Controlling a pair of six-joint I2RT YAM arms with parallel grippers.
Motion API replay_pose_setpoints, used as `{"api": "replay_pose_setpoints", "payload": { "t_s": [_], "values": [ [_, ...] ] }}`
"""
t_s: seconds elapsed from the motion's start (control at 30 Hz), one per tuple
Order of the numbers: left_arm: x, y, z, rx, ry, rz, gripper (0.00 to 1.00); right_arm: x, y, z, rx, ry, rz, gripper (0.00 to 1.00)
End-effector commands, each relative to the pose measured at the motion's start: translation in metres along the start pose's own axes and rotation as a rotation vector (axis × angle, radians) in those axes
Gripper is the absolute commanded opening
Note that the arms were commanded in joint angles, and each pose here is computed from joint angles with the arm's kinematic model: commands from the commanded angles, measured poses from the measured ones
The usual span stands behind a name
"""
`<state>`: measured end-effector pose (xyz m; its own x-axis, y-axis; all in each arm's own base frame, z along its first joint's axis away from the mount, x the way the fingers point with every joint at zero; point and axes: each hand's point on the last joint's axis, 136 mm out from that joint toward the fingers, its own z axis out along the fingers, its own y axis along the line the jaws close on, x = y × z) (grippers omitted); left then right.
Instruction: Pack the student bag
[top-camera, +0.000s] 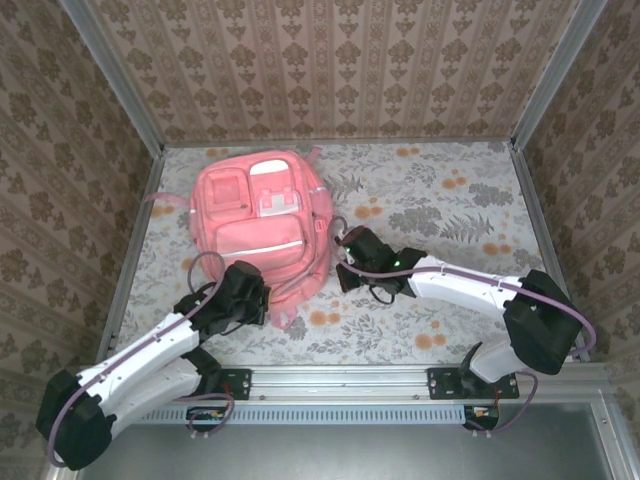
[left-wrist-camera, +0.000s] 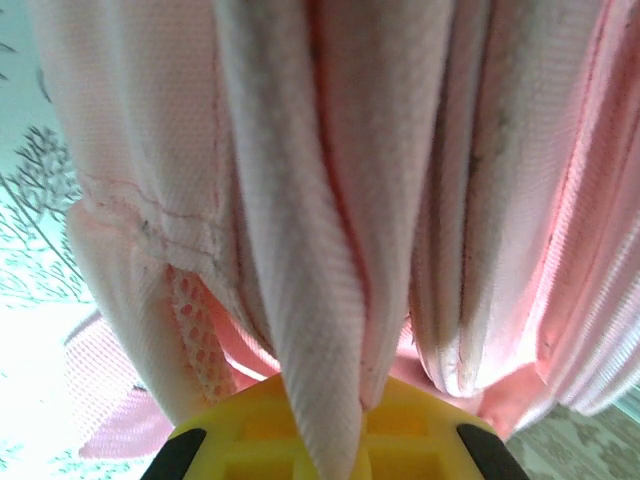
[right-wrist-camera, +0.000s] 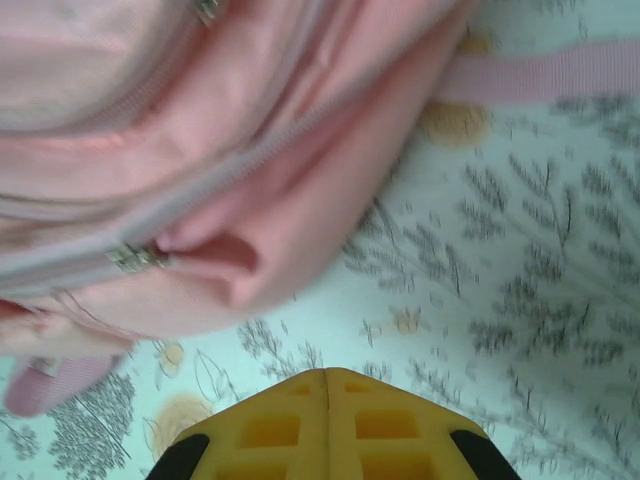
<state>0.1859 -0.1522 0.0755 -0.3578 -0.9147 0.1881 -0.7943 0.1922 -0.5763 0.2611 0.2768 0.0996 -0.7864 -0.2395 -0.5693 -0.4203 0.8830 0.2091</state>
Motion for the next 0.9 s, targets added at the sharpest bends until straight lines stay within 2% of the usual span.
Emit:
{"api": "replay_pose_setpoints", "payload": {
  "t_s": [0.0,0.03,0.13,0.23,0.37,0.53,0.63,0.77,0.87],
  "values": [
    [-0.017,0.014,0.0,-0.056,-0.076,0.022,0.0,0.022,-0.017,0.002,0.128,0.043,0.056,0.0],
    [-0.017,0.015,0.0,-0.055,-0.078,0.022,0.0,0.021,-0.021,0.002,0.147,0.041,0.054,0.0],
    [-0.02,0.019,-0.002,-0.057,-0.083,0.015,0.0,0.015,-0.018,0.001,0.129,0.007,0.008,0.12],
    [-0.024,0.021,-0.006,-0.049,-0.094,0.016,0.0,0.004,0.0,0.002,0.036,-0.029,-0.074,0.31],
    [-0.026,0.022,-0.009,-0.046,-0.099,0.02,0.0,-0.005,0.032,0.011,-0.124,-0.05,-0.169,0.42],
    [-0.026,0.021,-0.011,-0.037,-0.097,0.013,0.0,-0.007,0.062,0.028,-0.285,-0.013,-0.224,0.42],
    [-0.027,0.02,-0.013,-0.035,-0.095,0.014,0.0,-0.006,0.066,0.037,-0.304,-0.011,-0.242,0.41],
    [-0.031,0.019,-0.017,-0.03,-0.1,0.022,0.0,-0.016,0.054,0.046,-0.312,-0.006,-0.168,0.31],
    [-0.033,0.018,-0.021,-0.028,-0.099,0.054,0.0,-0.023,0.04,0.054,-0.262,0.005,-0.145,0.25]
  ]
}}
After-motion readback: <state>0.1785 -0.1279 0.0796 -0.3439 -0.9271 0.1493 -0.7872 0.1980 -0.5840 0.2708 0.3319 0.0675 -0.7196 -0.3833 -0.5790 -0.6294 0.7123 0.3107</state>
